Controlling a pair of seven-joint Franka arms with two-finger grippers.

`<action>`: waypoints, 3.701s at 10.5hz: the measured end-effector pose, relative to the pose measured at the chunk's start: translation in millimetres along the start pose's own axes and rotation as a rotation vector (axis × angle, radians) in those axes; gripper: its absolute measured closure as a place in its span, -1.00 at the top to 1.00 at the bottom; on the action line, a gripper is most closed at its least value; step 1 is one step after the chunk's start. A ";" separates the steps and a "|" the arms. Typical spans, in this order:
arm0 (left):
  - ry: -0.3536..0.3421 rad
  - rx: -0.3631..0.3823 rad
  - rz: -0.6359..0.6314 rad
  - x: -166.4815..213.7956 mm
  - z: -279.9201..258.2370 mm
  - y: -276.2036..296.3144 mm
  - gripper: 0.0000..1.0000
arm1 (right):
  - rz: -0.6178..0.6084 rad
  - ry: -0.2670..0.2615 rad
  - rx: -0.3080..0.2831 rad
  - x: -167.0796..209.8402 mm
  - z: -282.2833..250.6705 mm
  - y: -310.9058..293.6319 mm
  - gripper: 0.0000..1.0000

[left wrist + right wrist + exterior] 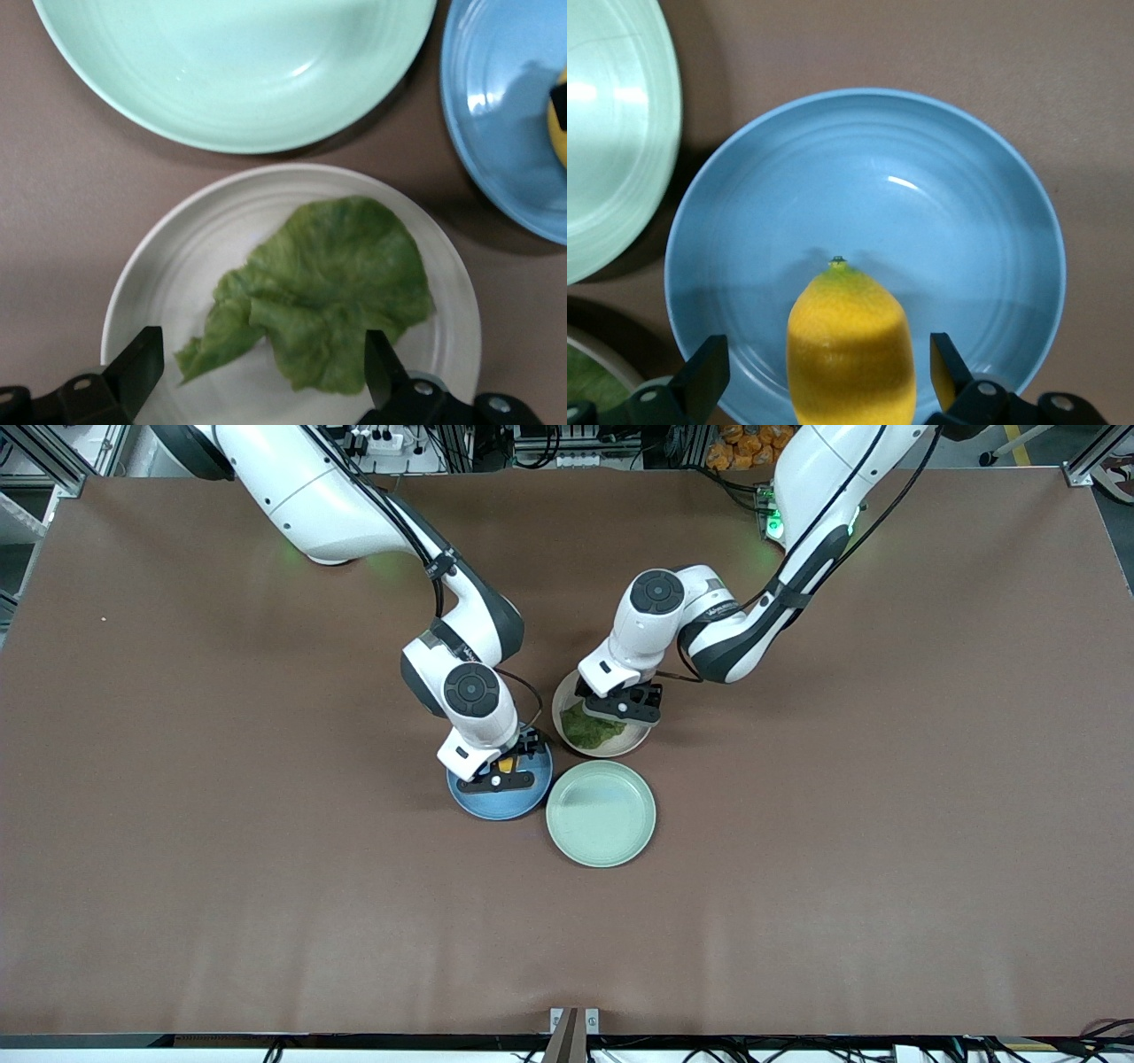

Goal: Pick lemon and lettuce from blue and beige plates
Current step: 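Lower and close the right gripper on the lemon while the left grasps lettuce, then lift the lemon with the right gripper while the left gripper lifts the lettuce, then lower and release the lemon and lettuce onto the table with both grippers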

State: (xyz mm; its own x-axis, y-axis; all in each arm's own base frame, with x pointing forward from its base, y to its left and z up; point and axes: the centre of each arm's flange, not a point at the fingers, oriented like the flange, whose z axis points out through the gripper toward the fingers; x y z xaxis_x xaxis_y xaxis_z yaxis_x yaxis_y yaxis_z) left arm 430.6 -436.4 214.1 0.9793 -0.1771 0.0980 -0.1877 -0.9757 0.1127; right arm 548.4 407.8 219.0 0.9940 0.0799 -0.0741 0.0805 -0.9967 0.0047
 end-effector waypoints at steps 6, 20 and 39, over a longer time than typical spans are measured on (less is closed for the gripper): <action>-0.004 0.023 0.006 5.6 23.6 1.8 0.89 | -0.008 -0.013 -0.006 -5.9 13.0 -2.7 0.52; 0.035 0.028 -0.230 17.9 0.2 8.6 -0.95 | -0.156 -0.114 0.089 53.3 -143.2 223.9 0.24; -0.141 0.215 -0.402 147.9 -75.0 -295.1 -0.93 | -0.542 -0.125 0.309 4.7 10.7 456.3 0.73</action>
State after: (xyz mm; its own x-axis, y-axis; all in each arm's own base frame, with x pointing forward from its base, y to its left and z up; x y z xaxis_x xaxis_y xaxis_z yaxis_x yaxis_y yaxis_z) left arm 625.2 -165.0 269.5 0.9745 0.2190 -0.0482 0.2139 -0.9723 -0.0944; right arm 589.1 -46.8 210.2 0.8003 0.5910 -0.1007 0.5268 -0.7734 -0.3527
